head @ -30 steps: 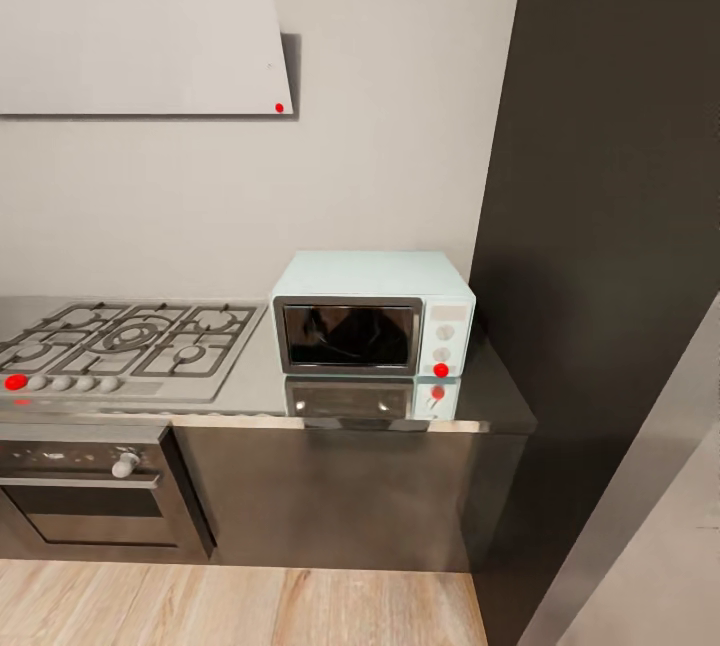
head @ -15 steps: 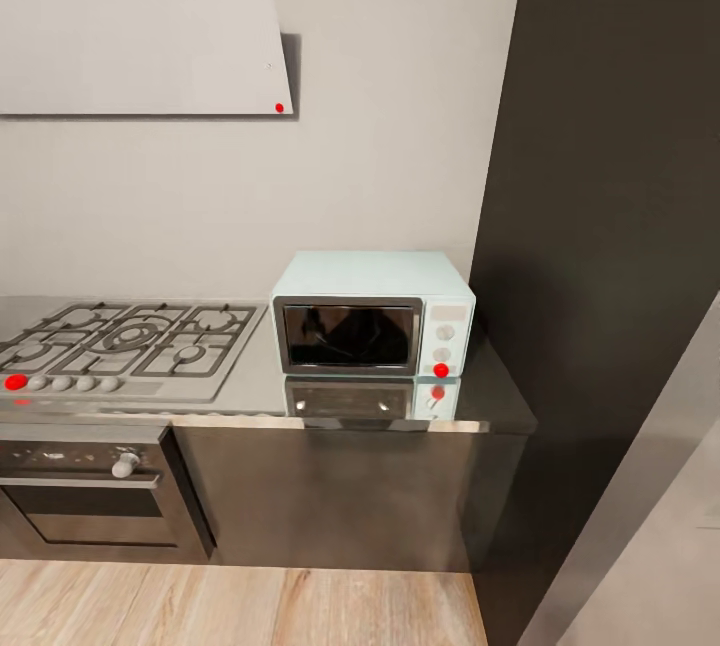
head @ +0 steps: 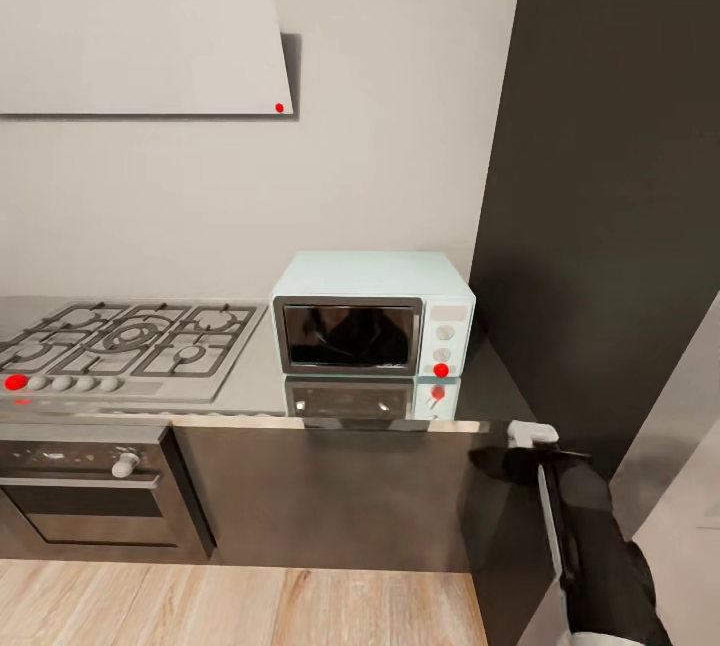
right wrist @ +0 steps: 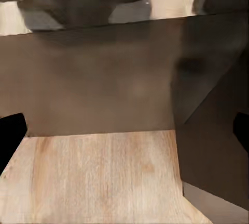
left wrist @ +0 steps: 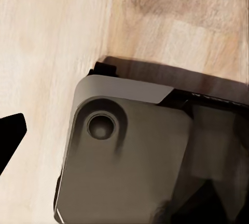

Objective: In the kitchen, take the popcorn bag from the countertop, put it into the microwave, and heat it until the popcorn is cooked so the cooked popcorn ends up inside the bag.

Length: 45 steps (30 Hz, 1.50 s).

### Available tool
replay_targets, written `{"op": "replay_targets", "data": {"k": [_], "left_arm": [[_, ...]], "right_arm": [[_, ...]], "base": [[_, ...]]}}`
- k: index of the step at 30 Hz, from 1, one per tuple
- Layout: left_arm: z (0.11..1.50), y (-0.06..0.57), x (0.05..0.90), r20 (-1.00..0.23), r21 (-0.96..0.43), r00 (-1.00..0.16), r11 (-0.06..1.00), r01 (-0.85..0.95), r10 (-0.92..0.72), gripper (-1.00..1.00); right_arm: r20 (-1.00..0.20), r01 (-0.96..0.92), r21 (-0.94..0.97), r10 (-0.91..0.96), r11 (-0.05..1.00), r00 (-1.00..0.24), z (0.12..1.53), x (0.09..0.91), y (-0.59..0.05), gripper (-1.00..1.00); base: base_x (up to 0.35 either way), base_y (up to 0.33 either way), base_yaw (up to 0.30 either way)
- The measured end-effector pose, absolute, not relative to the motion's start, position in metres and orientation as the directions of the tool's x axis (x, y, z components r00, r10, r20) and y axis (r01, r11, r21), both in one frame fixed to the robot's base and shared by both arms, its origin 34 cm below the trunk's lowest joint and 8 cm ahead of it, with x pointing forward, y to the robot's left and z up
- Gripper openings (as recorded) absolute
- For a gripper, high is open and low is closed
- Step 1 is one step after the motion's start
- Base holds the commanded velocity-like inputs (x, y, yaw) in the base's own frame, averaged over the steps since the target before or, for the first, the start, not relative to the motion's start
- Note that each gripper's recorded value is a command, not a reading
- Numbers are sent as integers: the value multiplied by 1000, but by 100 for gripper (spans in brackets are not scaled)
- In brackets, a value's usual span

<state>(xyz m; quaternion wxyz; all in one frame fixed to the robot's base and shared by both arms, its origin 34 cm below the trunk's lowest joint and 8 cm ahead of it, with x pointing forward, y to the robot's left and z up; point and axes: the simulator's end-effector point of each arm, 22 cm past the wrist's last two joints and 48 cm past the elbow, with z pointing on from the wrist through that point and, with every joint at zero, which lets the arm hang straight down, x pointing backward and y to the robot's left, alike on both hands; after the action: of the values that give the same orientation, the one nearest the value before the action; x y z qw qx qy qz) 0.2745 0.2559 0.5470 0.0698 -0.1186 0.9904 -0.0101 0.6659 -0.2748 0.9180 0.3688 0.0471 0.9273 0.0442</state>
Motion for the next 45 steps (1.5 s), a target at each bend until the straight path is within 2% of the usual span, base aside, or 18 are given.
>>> {"op": "replay_targets", "data": {"k": [7, 10, 13, 16, 18, 24, 30, 45], "left_arm": [[547, 238, 275, -133, -60, -963, 972, -227, -233, 100], [547, 238, 275, -133, -60, -963, 972, -227, -233, 100], [547, 238, 275, -133, -60, -963, 972, -227, -233, 100], [547, 243, 275, -132, -53, -963, 972, -230, -235, 100], [547, 244, 274, -131, -50, -963, 971, -232, -237, 100], [547, 241, 274, -129, -55, -963, 971, -233, -238, 100], [547, 241, 274, -129, -55, -963, 971, -233, -238, 100], [547, 240, 274, -131, -58, -963, 972, -228, -234, 100]], "right_arm": [[-814, 12, 174, 150, 985, -562, 1042, 748, -250, 100], [-837, 15, 162, 145, 987, -528, 1051, 756, -248, 100], [-909, -7, 104, 92, 995, -407, 1055, 781, -249, 100], [-914, -57, 88, 58, 995, -401, 1011, 793, -229, 100], [-936, -44, 53, 34, 998, -351, 999, 800, -229, 100], [-923, 9, 42, 42, 999, -382, 970, 797, -236, 100], [-937, 10, 46, 47, 999, -347, 973, 800, -237, 100], [-937, -36, 97, 79, 995, -342, 960, 799, -219, 100]], "base": [[0, 0, 0], [0, 0, 0], [0, 0, 0], [0, 0, 0], [0, 0, 0], [0, 0, 0], [5, 0, 0], [141, 43, 0]]}}
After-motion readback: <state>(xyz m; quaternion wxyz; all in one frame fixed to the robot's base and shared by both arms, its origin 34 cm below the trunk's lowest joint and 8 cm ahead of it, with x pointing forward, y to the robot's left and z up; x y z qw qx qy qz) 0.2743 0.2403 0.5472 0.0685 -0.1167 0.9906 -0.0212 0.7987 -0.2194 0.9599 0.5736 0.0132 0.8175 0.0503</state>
